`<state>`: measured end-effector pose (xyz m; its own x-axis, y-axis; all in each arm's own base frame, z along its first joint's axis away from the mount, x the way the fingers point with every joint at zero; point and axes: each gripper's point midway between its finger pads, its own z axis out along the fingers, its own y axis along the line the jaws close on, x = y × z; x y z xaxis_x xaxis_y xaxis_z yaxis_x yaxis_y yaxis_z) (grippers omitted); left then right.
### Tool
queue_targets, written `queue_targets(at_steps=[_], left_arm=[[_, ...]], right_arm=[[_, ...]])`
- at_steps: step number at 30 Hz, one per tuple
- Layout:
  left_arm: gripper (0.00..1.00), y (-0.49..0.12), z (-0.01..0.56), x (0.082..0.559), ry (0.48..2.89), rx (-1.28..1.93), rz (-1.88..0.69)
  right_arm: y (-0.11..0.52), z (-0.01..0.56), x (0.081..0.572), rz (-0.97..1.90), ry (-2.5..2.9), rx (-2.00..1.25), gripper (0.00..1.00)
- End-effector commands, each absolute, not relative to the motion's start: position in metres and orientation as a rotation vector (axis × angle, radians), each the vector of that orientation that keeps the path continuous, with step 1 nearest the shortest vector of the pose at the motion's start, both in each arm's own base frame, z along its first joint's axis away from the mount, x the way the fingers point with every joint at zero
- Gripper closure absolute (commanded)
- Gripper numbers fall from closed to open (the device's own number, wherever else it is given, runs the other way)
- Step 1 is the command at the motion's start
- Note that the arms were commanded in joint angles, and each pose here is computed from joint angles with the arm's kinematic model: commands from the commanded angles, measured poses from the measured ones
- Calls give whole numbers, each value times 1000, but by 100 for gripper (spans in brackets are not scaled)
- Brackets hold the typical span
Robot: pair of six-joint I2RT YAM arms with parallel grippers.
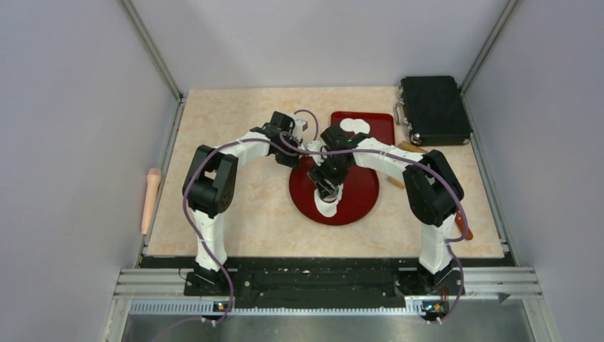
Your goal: Roll out the dumpling wrappers from the dough
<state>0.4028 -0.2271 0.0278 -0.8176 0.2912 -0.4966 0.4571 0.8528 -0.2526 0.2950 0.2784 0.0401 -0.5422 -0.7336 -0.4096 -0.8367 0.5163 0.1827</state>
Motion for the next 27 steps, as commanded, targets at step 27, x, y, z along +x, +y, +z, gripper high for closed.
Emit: queue_targets(at_steps=[27], left_arm=[[100,-205,40,418,2537,508,-369]], right_arm=[[261,52,287,530,2477,-1469,20]])
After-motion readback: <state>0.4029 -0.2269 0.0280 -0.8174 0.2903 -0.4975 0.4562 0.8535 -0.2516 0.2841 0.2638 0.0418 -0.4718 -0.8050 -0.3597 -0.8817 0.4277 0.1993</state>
